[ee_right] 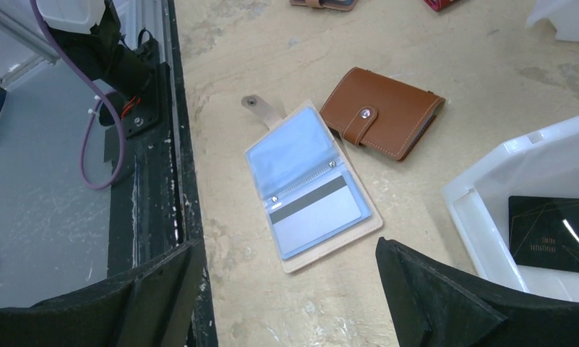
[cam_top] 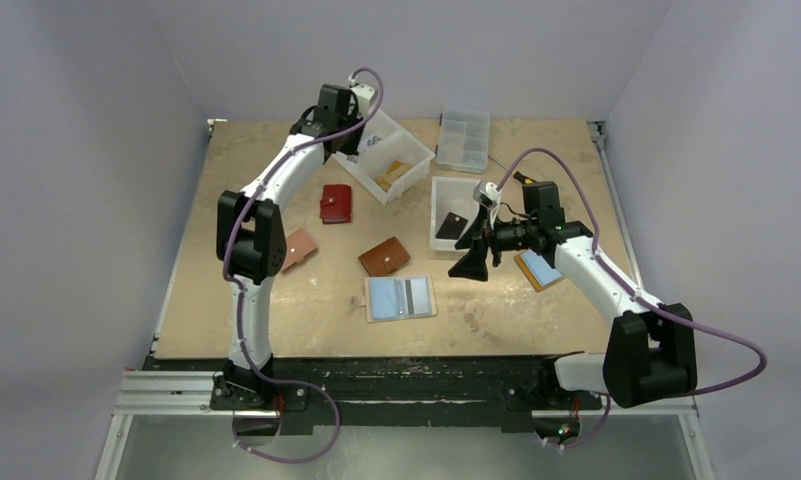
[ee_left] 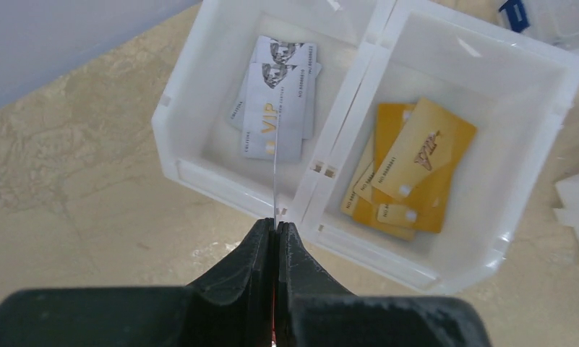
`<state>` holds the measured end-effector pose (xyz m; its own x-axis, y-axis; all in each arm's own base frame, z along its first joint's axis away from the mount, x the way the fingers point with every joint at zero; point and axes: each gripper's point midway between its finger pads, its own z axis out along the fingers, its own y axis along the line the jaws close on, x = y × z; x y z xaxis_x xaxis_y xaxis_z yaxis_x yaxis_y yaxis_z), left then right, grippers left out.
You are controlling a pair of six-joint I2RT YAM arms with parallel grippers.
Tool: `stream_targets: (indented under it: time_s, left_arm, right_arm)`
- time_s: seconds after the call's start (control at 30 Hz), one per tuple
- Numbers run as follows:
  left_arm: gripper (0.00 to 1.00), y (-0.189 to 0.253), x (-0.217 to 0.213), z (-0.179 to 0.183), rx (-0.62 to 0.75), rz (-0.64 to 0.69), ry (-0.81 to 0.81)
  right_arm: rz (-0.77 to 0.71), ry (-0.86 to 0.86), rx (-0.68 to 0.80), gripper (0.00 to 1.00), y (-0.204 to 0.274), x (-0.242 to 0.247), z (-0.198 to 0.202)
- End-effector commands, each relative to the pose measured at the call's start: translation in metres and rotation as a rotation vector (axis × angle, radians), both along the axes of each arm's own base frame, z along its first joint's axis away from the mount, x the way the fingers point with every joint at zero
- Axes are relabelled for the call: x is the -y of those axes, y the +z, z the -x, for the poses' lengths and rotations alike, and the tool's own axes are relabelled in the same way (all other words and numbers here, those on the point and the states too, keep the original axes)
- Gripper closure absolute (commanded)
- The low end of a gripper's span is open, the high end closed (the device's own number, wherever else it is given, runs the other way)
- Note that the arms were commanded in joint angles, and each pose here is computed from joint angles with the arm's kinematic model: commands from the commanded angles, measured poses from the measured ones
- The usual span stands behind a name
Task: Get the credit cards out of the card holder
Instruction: Place the credit card in the storage box.
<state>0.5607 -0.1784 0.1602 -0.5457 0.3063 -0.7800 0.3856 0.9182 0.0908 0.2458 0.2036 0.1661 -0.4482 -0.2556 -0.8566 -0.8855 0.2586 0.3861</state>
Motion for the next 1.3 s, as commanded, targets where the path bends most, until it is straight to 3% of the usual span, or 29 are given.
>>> stream_targets:
  time_s: [0.0, 0.2, 0.83, 0.93, 1.07, 1.27]
  left_arm:
    - [1.00, 0.024, -0.009, -0.030, 0.148, -0.070, -0.011]
    - [1.00, 0.016, 0.003, -0.049, 0.187, -0.028, -0.070]
    - [1.00, -0.021, 0.004, -0.076, 0.126, 0.165, -0.108]
    - [0.79, -0.021, -0.017, -0.088, 0.128, 0.129, 0.040]
    - [0.60, -0.001, -0.053, -0.100, 0.183, 0.066, 0.258]
    - [0.55, 0.043, -0.077, -0.096, 0.273, 0.030, 0.380]
  right_arm:
    - [-0.013, 0.000, 0.049, 0.01, 0.006, 0.001, -0.002]
    - [-0.009, -0.004, 0.042, 0.01, 0.003, 0.002, -0.003]
    - [0.002, -0.013, 0.019, 0.01, -0.003, 0.004, -0.004]
    - [0.003, -0.016, 0.018, 0.01, -0.004, 0.005, -0.005]
    - [0.001, -0.014, 0.016, 0.01, -0.003, 0.005, -0.004]
    - [0.000, -0.015, 0.012, 0.01, -0.004, 0.005, -0.004]
